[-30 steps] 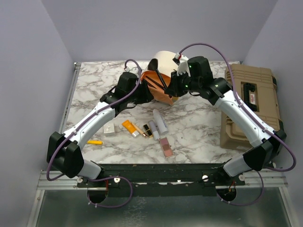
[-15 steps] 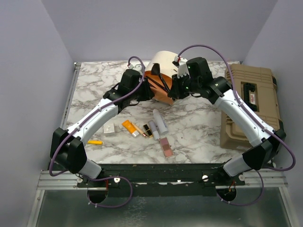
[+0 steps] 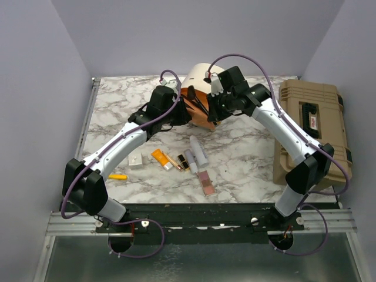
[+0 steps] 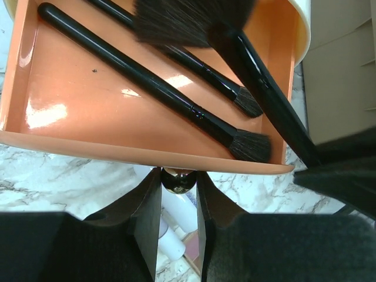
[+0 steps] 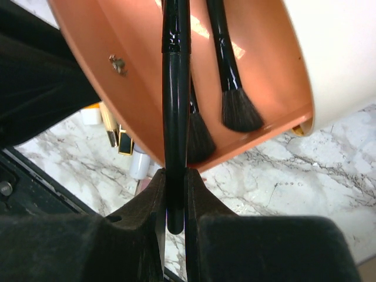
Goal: Organize the makeup
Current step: Place the makeup brush in the drawer.
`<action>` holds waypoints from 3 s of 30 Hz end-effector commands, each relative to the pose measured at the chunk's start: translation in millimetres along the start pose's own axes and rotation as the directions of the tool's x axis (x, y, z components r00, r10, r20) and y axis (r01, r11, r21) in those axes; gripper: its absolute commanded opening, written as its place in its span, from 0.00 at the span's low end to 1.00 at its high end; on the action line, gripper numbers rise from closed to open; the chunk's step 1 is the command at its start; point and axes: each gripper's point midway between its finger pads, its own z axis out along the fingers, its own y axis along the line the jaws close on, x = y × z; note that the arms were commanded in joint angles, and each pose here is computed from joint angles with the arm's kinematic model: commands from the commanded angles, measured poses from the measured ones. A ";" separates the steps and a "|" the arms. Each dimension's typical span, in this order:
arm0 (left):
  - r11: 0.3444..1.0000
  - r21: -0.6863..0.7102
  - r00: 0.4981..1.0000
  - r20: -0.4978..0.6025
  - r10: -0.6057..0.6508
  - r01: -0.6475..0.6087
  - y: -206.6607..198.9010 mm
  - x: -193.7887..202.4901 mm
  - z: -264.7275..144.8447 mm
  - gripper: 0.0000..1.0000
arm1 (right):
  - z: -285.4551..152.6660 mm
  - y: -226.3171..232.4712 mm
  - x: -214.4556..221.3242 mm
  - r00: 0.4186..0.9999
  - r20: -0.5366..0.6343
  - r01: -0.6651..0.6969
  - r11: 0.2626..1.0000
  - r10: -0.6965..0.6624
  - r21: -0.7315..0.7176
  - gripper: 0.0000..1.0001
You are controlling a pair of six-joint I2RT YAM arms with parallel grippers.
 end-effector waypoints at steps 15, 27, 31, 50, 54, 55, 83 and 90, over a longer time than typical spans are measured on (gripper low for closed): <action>0.999 0.015 0.999 0.005 0.035 -0.036 -5.3 -6.3 -7.8 0.05 | 23.9 -20.2 -20.9 0.998 -0.051 -0.035 0.992 0.041 0.118 0.08; 0.999 0.037 0.999 -0.015 0.037 -0.036 -7.7 0.4 -8.7 0.05 | 28.8 -20.2 -30.1 0.999 -0.045 -0.016 0.994 0.021 0.109 0.15; 0.998 0.043 0.999 -0.006 0.038 -0.037 -9.9 -2.7 -11.3 0.05 | 29.5 -24.2 -40.3 1.000 -0.009 -0.021 0.991 0.023 0.133 0.17; 0.998 0.052 0.999 -0.017 0.036 -0.035 -11.4 -1.6 -7.7 0.05 | 28.9 -10.9 -58.2 0.994 0.094 -0.053 0.996 0.047 0.066 0.34; 0.998 0.053 0.999 -0.022 0.037 -0.035 -11.0 -0.7 -6.1 0.05 | 29.1 -8.7 -56.9 0.994 0.103 -0.051 0.997 0.046 0.050 0.28; 0.998 0.055 0.999 -0.023 0.039 -0.037 -11.8 -0.7 -5.9 0.05 | 29.8 -10.0 -53.2 0.995 0.086 -0.054 0.997 0.049 0.059 0.28; 0.998 0.048 0.999 -0.018 0.035 -0.034 -11.3 -2.6 -5.2 0.03 | 41.6 -27.6 -51.3 0.993 0.091 -0.092 0.985 0.080 0.148 0.19; 0.999 0.038 0.999 -0.003 0.036 -0.036 -10.6 -7.5 -5.2 0.03 | 7.4 -6.6 -68.3 0.972 0.221 -0.090 0.995 0.076 0.052 0.25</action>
